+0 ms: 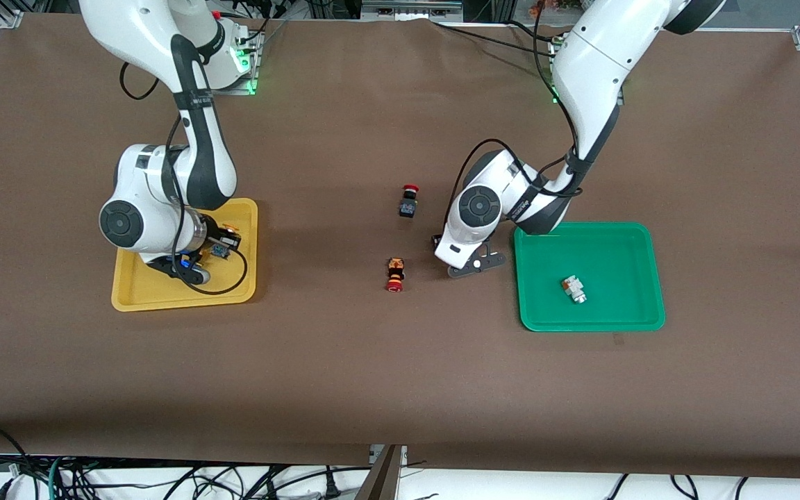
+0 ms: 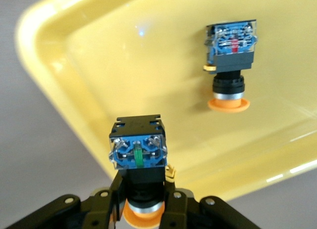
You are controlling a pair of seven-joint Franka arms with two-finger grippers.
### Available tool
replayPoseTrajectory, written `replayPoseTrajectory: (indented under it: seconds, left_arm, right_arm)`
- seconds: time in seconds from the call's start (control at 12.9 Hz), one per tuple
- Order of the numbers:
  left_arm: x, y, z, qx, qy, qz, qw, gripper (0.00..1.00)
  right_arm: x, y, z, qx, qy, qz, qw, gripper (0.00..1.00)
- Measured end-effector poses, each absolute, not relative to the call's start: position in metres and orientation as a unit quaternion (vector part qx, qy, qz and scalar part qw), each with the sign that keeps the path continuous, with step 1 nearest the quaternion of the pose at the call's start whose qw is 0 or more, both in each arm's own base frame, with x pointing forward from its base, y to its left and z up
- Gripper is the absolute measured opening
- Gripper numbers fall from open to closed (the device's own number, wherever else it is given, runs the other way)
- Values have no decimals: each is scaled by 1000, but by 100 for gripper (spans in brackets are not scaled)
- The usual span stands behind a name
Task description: Place green and yellow buttons in trays
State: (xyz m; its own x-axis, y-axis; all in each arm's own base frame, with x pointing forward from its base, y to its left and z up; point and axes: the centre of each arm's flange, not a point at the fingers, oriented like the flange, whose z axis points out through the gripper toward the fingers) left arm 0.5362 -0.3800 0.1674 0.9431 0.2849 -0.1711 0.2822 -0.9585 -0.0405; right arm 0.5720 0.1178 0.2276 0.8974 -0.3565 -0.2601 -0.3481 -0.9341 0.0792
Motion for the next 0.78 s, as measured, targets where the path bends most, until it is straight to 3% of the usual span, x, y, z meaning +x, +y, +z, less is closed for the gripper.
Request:
replayPoseTrajectory:
  seconds: [0.16, 0.23, 0.39, 0.54, 0.62, 0.78]
  left_arm:
    - [537, -380, 174, -986, -144, 88, 10, 47]
    - [537, -378, 178, -985, -144, 92, 16, 36]
    - [540, -369, 196, -983, -144, 104, 36, 34]
    - [553, -344, 232, -984, -129, 110, 54, 34]
    - [565, -319, 253, -985, -113, 113, 57, 34]
    - [598, -240, 285, -987, -86, 122, 51, 34]
  right_arm:
    - [562, 113, 201, 974, -184, -127, 26, 38]
    - [562, 113, 195, 975, -181, -127, 27, 51]
    - [568, 118, 207, 976, -177, -127, 15, 73]
    - [585, 133, 254, 974, -177, -140, -9, 94]
    - [593, 143, 288, 973, -180, -142, -23, 99]
    - [600, 160, 362, 977, -168, -125, -38, 99]
